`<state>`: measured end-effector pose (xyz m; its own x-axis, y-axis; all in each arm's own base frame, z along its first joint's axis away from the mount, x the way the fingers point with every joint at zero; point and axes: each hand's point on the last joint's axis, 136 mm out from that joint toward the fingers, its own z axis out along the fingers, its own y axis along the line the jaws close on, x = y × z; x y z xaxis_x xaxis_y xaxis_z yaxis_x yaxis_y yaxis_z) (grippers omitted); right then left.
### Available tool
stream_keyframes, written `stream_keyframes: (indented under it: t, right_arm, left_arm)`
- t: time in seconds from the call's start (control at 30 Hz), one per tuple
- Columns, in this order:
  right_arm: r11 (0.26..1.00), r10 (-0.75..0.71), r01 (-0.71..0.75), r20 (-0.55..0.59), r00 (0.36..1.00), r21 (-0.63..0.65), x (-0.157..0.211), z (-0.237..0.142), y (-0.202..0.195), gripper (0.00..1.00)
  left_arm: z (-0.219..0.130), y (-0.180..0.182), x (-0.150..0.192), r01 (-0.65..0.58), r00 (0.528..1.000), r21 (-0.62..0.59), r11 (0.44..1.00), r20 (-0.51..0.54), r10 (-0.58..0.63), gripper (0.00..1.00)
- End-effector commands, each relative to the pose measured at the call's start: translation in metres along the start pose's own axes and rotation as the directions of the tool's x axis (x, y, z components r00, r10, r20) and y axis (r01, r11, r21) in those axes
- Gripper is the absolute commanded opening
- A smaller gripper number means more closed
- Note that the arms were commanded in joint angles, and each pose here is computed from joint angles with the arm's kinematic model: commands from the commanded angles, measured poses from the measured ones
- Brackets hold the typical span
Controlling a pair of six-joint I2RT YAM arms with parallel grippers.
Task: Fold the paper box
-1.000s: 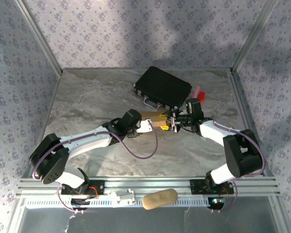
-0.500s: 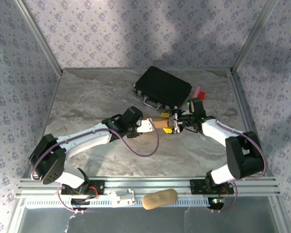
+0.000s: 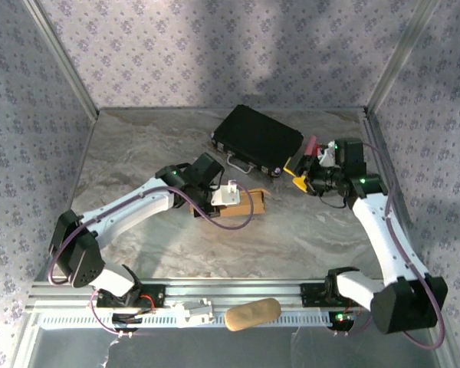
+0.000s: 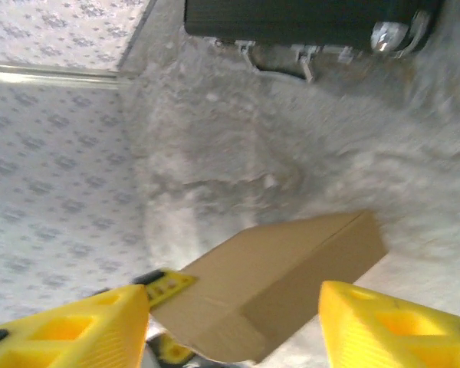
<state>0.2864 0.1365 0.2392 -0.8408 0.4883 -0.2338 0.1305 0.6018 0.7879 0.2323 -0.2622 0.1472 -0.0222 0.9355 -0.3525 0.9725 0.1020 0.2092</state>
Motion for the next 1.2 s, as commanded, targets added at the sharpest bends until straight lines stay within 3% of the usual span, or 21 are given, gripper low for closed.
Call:
stream_keyframes:
  t: [0.0, 0.07, 0.17, 0.37, 0.6, 0.77, 1.17]
  right_arm:
    - [0.939, -0.322, 0.312, 0.052, 0.945, 0.144, 0.014, -0.012, -0.018, 0.57]
    - [0.873, -0.476, 0.456, 0.091, 0.875, 0.174, 0.021, -0.016, -0.010, 0.55]
    - [0.754, -0.648, 0.628, 0.060, 0.760, 0.192, 0.038, -0.012, -0.002, 0.55]
    - [0.583, -0.778, 0.780, -0.118, 0.617, 0.228, 0.067, 0.023, -0.010, 0.61]
    - [0.570, -0.773, 0.803, -0.216, 0.596, 0.177, 0.086, 0.053, -0.012, 0.67]
    - [0.574, -0.771, 0.800, -0.216, 0.599, 0.174, 0.083, 0.064, -0.007, 0.67]
    - [0.594, -0.753, 0.787, -0.226, 0.617, 0.170, 0.079, 0.081, -0.003, 0.59]
  left_arm:
    - [-0.004, -0.021, 0.016, 0.036, 0.997, 0.133, 0.990, -0.074, -0.027, 0.41]
    - [-0.005, -0.023, 0.021, 0.038, 0.995, 0.151, 0.988, -0.095, -0.024, 0.41]
    - [-0.005, -0.024, 0.027, 0.038, 0.991, 0.164, 0.986, -0.132, -0.017, 0.41]
    - [0.004, -0.022, 0.030, 0.055, 0.984, 0.181, 0.982, -0.176, -0.023, 0.41]
    - [0.012, -0.020, 0.033, 0.064, 0.982, 0.168, 0.984, -0.189, -0.032, 0.42]
    - [0.012, -0.018, 0.031, 0.060, 0.983, 0.154, 0.986, -0.180, -0.032, 0.42]
    - [0.010, -0.015, 0.029, 0.053, 0.986, 0.136, 0.989, -0.162, -0.031, 0.43]
